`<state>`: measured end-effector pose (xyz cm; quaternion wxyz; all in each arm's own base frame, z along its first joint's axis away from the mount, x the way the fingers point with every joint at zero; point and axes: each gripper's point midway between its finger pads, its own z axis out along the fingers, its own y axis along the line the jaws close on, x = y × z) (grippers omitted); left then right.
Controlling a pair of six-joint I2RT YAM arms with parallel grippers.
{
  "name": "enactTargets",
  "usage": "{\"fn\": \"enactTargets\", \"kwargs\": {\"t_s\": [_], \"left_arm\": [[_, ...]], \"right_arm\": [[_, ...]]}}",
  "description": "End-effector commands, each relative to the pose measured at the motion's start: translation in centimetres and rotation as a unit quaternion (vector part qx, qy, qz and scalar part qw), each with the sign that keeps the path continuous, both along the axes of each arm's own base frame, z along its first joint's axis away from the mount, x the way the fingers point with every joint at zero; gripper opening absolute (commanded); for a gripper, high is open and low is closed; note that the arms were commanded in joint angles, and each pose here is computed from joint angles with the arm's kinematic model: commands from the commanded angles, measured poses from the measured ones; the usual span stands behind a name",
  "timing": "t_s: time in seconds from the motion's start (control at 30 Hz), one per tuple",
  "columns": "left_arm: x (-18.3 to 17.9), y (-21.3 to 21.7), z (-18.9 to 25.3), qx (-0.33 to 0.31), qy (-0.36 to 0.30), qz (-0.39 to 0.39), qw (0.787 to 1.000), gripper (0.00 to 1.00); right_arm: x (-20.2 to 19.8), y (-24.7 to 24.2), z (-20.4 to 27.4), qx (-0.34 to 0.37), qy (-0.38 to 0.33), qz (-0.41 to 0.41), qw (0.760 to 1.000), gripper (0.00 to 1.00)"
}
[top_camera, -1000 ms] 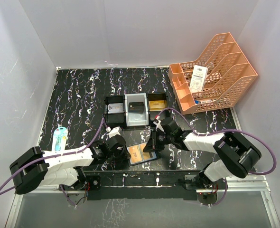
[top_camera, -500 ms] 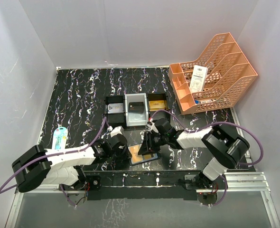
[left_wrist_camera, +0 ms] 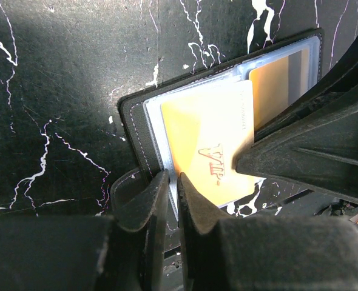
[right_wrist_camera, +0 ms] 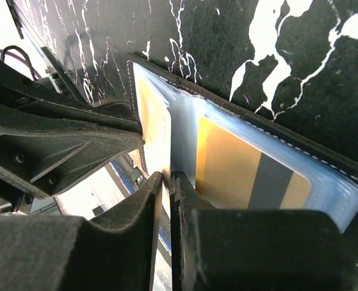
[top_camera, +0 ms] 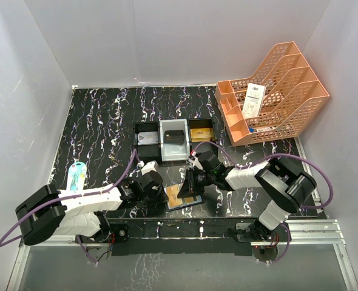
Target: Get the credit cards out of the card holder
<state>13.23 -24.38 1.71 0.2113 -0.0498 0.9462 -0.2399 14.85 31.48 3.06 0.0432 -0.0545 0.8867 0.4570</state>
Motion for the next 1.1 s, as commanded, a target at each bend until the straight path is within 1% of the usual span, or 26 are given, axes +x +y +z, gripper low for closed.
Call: {"fn": "enactTargets", "kwargs": {"t_s": [0.0,0.1,0.2,0.4,0.6,0.7,0.77,0.83,1.0,1.07], "left_arm": [[-1.7,2.7,-2.8,0.063,0.033,-0.005,0.997,0.11],[-1.7,2.7,-2.8,0.063,0.033,-0.006,0.997,0.10],[-1.6,2.5,-2.7,0.061,0.034,-0.007,0.998,0.10],[-1.6,2.5,-2.7,0.061,0.034,-0.007,0.998,0.10],[-1.7,2.6,-2.7,0.062,0.035,-0.008,0.997,0.10],[-1.7,2.7,-2.7,0.061,0.033,-0.006,0.998,0.09],[-1.7,2.6,-2.6,0.061,0.033,-0.006,0.998,0.09],[-1.7,2.6,-2.6,0.061,0.033,-0.005,0.998,0.09],[-1.7,2.6,-2.6,0.060,0.034,-0.006,0.998,0.09],[-1.7,2.6,-2.7,0.059,0.033,-0.006,0.998,0.09]], "right_arm": [[0.6,0.2,2.2,0.042,-0.031,0.008,0.999,0.10],[0.4,0.2,2.4,0.048,-0.030,0.011,0.998,0.11],[0.2,0.3,2.3,0.051,-0.024,0.015,0.998,0.14],[0.2,0.4,2.6,0.060,-0.021,0.011,0.998,0.15],[0.6,0.0,2.3,0.053,-0.018,0.000,0.998,0.17],[0.5,-0.1,2.4,0.059,-0.019,0.001,0.998,0.08],[0.5,-0.2,2.6,0.061,-0.018,0.001,0.998,0.07],[0.5,-0.3,2.6,0.063,-0.017,0.001,0.998,0.08],[0.8,-0.8,3.0,0.067,-0.019,-0.006,0.998,0.16],[0.8,-0.8,3.1,0.069,-0.019,-0.005,0.997,0.16]]}}
